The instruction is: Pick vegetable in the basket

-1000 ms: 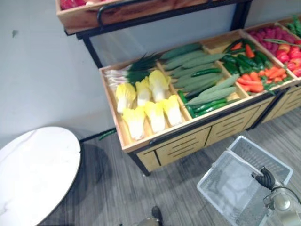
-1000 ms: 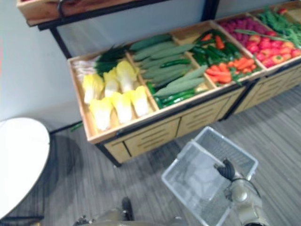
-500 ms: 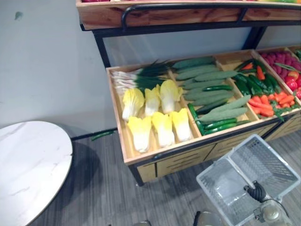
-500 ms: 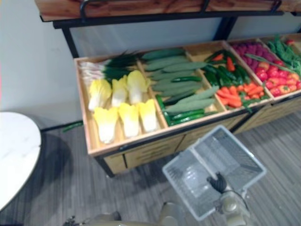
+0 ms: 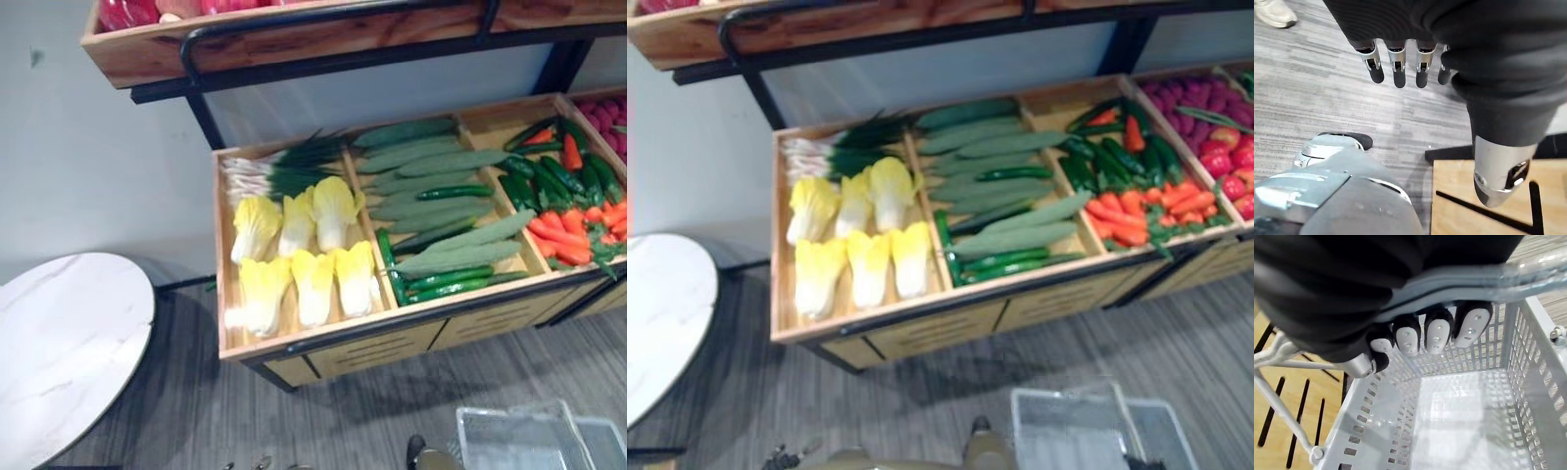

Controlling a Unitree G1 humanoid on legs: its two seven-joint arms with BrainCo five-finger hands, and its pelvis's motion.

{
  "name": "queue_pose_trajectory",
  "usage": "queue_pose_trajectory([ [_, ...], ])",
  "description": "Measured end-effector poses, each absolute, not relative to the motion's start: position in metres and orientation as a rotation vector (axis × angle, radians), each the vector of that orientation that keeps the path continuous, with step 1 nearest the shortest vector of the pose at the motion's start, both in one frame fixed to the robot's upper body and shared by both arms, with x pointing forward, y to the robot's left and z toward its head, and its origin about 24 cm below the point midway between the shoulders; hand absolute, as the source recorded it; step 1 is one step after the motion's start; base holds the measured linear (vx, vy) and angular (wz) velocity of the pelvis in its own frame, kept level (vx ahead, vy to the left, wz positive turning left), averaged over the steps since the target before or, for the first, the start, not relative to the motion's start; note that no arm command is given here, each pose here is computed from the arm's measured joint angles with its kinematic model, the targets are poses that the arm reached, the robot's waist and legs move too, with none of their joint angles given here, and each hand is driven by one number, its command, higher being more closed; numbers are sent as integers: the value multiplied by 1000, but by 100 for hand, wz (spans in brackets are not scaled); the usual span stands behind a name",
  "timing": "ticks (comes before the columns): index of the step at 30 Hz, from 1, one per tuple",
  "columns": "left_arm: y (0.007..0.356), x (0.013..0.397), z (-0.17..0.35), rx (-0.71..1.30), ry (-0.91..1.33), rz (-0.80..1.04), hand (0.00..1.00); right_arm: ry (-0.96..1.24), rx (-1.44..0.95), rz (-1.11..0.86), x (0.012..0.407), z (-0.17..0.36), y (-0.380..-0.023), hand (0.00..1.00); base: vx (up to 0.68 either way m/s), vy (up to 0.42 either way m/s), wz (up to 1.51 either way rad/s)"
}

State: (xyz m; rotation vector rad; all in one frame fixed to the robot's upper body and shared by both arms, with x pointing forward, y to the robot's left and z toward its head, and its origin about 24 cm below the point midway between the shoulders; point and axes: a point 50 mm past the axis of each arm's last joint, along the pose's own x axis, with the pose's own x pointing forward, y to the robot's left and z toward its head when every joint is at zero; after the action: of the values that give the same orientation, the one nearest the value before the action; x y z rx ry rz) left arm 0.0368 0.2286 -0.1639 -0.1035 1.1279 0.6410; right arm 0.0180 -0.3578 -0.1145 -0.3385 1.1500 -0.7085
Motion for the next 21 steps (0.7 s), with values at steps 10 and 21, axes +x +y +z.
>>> queue_pose_trajectory([
  [10, 260, 20, -153, -283, 1034, 1189, 0, 1141, -189, -818, 7, -128, -331, 100, -21, -3, 12],
  [21, 295, 137, -13, 190, 209, 1163, 0, 1181, -254, -766, -15, -132, -310, 100, -17, 79, 5],
])
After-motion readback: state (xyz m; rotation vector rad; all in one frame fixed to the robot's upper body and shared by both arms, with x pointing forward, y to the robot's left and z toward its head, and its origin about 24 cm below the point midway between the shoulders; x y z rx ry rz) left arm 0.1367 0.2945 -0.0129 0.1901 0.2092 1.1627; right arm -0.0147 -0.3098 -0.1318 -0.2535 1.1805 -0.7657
